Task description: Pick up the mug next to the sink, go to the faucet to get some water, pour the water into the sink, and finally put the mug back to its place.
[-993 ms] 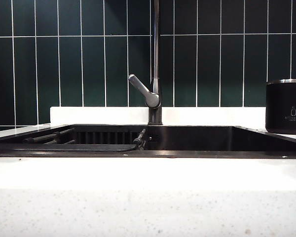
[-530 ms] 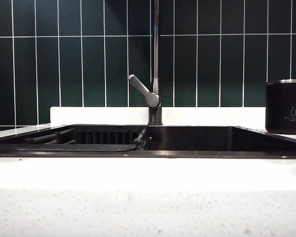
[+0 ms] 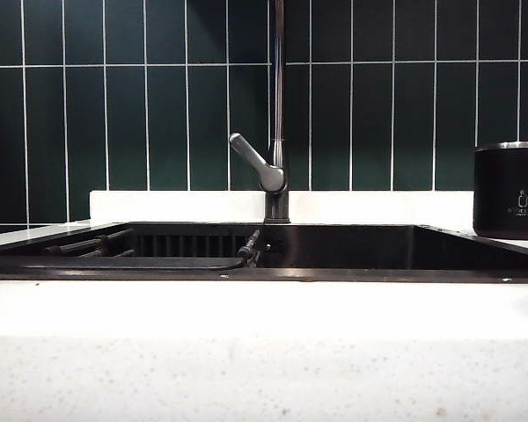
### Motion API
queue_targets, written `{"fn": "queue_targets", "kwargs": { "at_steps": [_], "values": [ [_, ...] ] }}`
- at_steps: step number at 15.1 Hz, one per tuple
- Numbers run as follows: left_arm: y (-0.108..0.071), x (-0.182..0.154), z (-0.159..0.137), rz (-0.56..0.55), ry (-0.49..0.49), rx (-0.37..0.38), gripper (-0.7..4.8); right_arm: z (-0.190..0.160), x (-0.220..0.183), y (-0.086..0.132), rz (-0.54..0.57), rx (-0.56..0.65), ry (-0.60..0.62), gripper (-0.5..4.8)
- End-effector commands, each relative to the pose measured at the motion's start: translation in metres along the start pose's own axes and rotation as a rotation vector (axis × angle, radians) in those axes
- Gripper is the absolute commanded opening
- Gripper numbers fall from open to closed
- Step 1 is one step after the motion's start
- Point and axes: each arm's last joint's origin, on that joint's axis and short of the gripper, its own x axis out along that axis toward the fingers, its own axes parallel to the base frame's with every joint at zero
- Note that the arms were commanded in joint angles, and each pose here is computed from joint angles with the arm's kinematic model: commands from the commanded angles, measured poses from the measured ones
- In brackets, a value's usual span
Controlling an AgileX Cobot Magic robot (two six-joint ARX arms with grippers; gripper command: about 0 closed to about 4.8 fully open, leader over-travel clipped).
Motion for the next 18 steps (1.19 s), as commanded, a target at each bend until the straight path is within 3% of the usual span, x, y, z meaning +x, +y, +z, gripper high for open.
{"fn": "queue_targets", "kwargs": {
  "at_steps": [1,3,6,18],
  "values": [
    [0.0020,-0.0003,-0.0004,0.063,0.024,0.006,-0.05,0.0057,-0.0009,-0.0016,-0.015,0.057,-0.038,-0.04],
    [0.0018,-0.0003,-0.0039,0.069,0.056,0.015,-0.05,0.0098,-0.0011,-0.0023,-0.020,0.079,-0.080,-0.03],
    [0.0014,-0.0006,-0.0075,0.062,0.093,0.021,-0.05,0.0061,-0.0009,-0.0014,-0.010,0.065,-0.044,-0.01],
    [0.0014,-0.0006,-0.0075,0.062,0.093,0.021,-0.05,0.0028,0.0000,-0.0026,-0.001,0.054,-0.017,-0.01]
  ]
}}
